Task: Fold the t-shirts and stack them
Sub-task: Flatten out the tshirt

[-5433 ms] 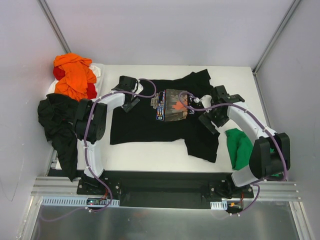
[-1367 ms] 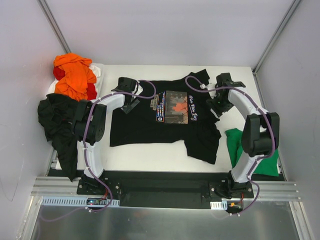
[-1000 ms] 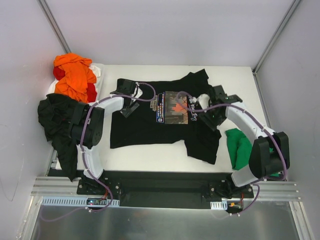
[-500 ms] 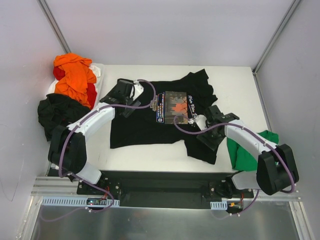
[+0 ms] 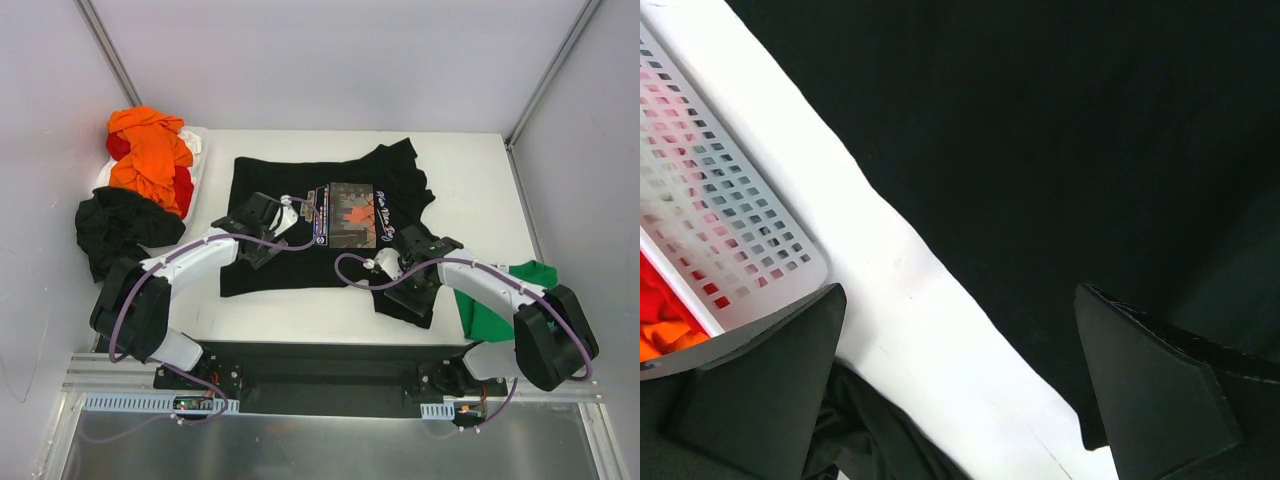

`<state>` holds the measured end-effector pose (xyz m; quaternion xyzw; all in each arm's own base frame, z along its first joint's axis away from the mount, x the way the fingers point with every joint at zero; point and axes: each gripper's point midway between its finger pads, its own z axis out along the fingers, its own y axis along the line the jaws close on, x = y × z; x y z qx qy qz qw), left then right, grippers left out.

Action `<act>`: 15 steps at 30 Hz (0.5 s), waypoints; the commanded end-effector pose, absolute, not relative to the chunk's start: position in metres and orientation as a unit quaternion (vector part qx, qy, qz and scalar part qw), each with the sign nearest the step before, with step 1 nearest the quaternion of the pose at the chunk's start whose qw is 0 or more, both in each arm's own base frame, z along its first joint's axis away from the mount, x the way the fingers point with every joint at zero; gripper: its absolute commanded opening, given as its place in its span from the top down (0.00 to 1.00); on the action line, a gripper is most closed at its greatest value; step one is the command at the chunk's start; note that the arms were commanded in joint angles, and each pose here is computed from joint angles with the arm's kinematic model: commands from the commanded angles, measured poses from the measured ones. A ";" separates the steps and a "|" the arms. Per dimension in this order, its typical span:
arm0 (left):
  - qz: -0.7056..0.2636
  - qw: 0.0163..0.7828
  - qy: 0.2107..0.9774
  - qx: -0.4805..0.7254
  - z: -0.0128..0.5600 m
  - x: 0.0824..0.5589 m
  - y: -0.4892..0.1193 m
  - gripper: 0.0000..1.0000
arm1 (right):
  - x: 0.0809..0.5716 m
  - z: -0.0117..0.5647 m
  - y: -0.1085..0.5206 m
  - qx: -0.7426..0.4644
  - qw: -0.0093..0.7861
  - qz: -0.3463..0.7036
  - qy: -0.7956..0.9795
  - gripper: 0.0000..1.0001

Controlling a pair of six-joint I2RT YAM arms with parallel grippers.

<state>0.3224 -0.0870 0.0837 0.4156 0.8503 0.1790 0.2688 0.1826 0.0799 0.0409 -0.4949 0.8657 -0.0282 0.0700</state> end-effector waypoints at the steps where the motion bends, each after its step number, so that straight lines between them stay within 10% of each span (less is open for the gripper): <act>1: 0.191 0.259 0.856 0.405 0.080 0.318 -0.080 0.01 | 0.164 0.034 0.086 -0.513 0.037 -0.012 0.857 0.33; 15: 0.197 0.229 0.854 0.423 0.060 0.297 -0.073 0.02 | 0.151 0.017 0.083 -0.558 -0.002 -0.012 0.830 0.41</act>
